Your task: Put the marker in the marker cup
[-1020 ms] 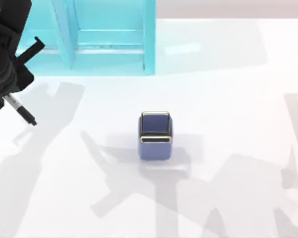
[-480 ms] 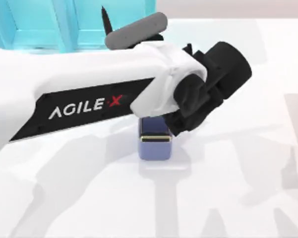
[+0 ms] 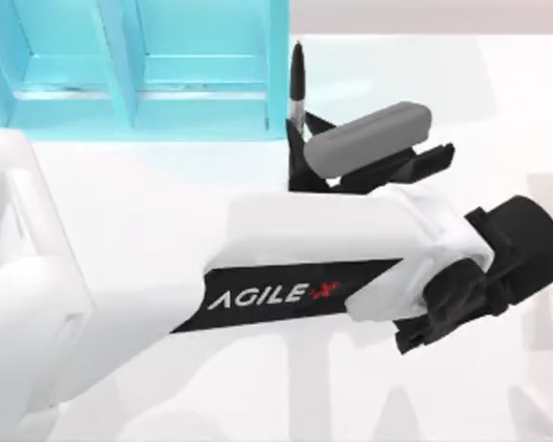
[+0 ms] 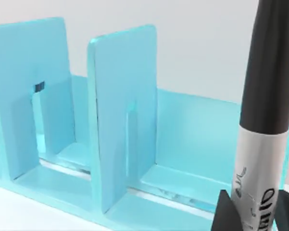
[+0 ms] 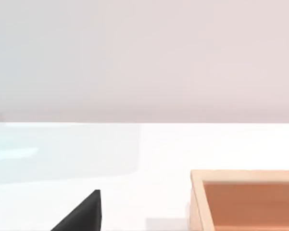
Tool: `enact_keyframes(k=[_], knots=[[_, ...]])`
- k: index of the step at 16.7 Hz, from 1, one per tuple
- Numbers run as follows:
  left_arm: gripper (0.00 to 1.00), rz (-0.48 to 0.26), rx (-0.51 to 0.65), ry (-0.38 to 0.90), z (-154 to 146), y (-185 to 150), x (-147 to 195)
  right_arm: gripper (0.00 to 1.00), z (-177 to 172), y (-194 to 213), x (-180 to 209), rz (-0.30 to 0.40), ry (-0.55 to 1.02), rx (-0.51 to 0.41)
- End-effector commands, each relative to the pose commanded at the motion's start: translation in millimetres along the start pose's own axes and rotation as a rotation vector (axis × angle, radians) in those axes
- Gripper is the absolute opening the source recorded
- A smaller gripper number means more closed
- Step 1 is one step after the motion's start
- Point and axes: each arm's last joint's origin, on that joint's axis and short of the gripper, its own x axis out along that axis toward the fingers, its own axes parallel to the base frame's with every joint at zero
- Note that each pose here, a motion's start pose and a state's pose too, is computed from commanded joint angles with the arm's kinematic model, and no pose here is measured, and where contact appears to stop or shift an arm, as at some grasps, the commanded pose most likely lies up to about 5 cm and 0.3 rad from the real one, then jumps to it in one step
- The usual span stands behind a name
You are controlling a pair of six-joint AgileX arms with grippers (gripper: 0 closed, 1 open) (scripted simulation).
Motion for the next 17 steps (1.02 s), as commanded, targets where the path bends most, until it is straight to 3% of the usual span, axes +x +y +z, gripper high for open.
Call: enact_keyframes(k=[11,17], knots=[[0.0,0.002,-0.065,-0.002,7.0,-2.5,2.6,1.0,0.0,0.0,0.0,0.0,0.0,0.0],[0.0,0.0,0.0,0.0,-2.2,0.0,4.5,1.0,0.0,0.0,0.0,0.0,0.0,0.0]])
